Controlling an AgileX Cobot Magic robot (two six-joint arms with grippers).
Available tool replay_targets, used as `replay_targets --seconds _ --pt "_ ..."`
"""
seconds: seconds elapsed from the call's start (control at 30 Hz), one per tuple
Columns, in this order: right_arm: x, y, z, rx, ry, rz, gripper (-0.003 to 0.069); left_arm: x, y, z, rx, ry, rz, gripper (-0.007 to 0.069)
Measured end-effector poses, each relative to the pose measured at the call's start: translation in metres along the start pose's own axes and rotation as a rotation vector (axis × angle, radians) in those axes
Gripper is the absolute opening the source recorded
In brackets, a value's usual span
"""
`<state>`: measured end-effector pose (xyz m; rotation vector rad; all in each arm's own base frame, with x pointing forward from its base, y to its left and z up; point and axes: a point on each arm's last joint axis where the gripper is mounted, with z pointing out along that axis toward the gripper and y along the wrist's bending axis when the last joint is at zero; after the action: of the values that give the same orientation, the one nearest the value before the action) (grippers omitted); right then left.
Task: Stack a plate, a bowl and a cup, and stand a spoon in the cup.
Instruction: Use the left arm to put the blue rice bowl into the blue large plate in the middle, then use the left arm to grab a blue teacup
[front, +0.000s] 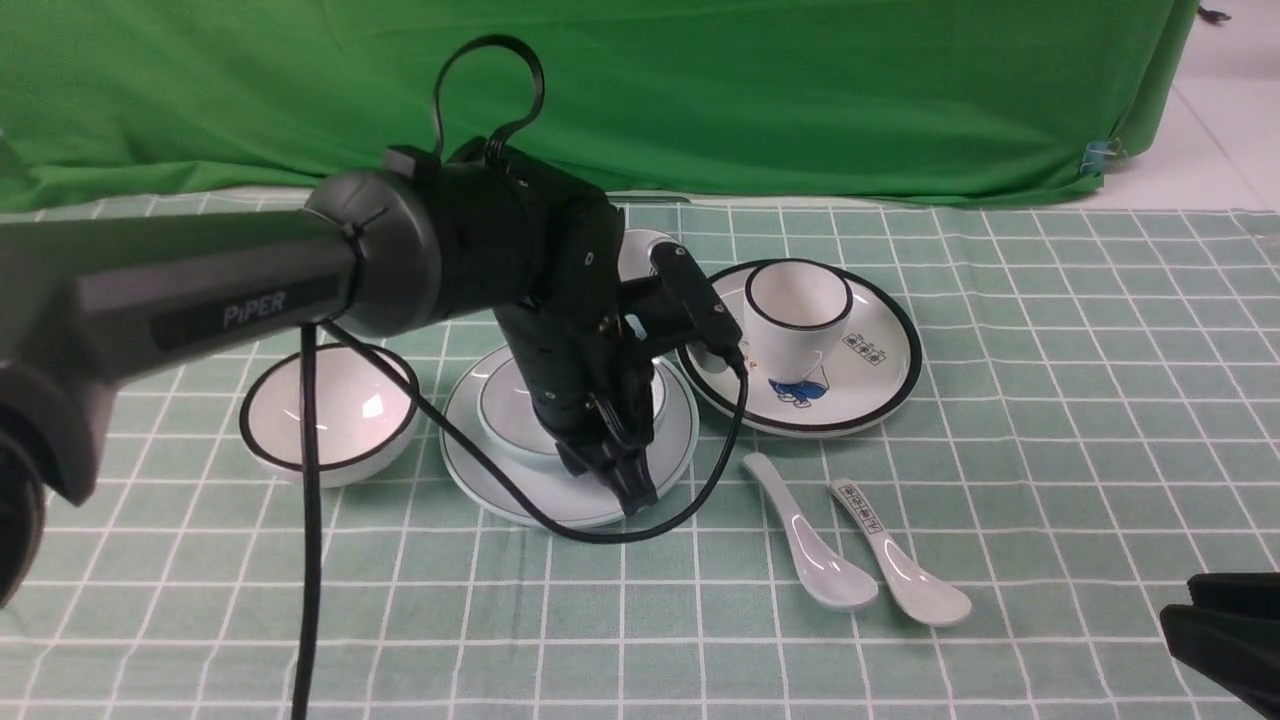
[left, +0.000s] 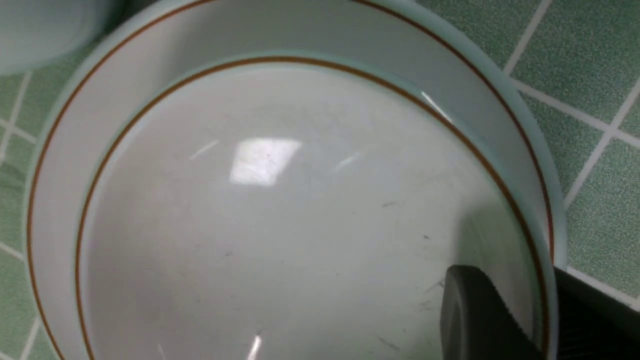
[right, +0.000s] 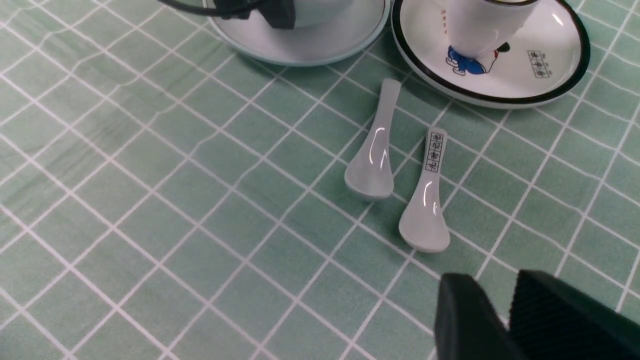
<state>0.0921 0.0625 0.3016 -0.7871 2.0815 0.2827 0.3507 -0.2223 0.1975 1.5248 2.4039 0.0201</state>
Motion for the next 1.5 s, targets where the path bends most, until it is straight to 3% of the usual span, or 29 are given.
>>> replay_targets --seconds 0.1,0.3,0.43,0.53,0.7,0.8,0.97,1.13,1.3,1.5 --pt "0.0 0.0 0.0 0.0 0.001 0.032 0.0212 0.0 -0.002 0.0 0.023 0.006 -0.02 0.029" --pt "0.0 0.0 0.0 -0.001 0.003 0.078 0.0258 -0.002 -0.007 -0.024 0.067 -0.044 -0.202 0.0442" --pt "0.0 0.0 0.0 0.0 0.003 0.09 0.0262 -0.002 -0.011 -0.053 0.108 -0.057 -0.21 0.0435" --pt "0.0 0.0 0.0 0.0 0.003 0.09 0.0262 -0.012 -0.005 -0.075 0.107 -0.083 -0.184 0.0359" --pt "0.001 0.0 0.0 -0.001 0.006 0.09 0.0262 -0.038 0.033 -0.092 0.057 -0.158 -0.114 0.0197" --pt "0.002 0.0 0.0 -0.003 0.02 0.09 0.0262 -0.05 0.056 -0.084 0.044 -0.159 -0.054 0.0179" --pt "0.004 0.001 0.0 -0.007 0.041 0.091 0.0262 -0.06 0.082 -0.051 0.027 -0.153 0.007 0.0276" --pt "0.008 0.002 0.0 -0.019 0.093 0.113 0.0262 -0.065 0.099 -0.025 -0.056 -0.169 0.044 0.0478" --pt "0.009 0.003 -0.001 -0.031 0.105 0.132 0.0262 -0.07 0.104 -0.009 -0.101 -0.207 0.106 0.0518" --pt "0.009 0.004 -0.001 -0.031 0.106 0.156 0.0262 -0.07 0.107 0.016 -0.125 -0.191 0.131 0.0469"
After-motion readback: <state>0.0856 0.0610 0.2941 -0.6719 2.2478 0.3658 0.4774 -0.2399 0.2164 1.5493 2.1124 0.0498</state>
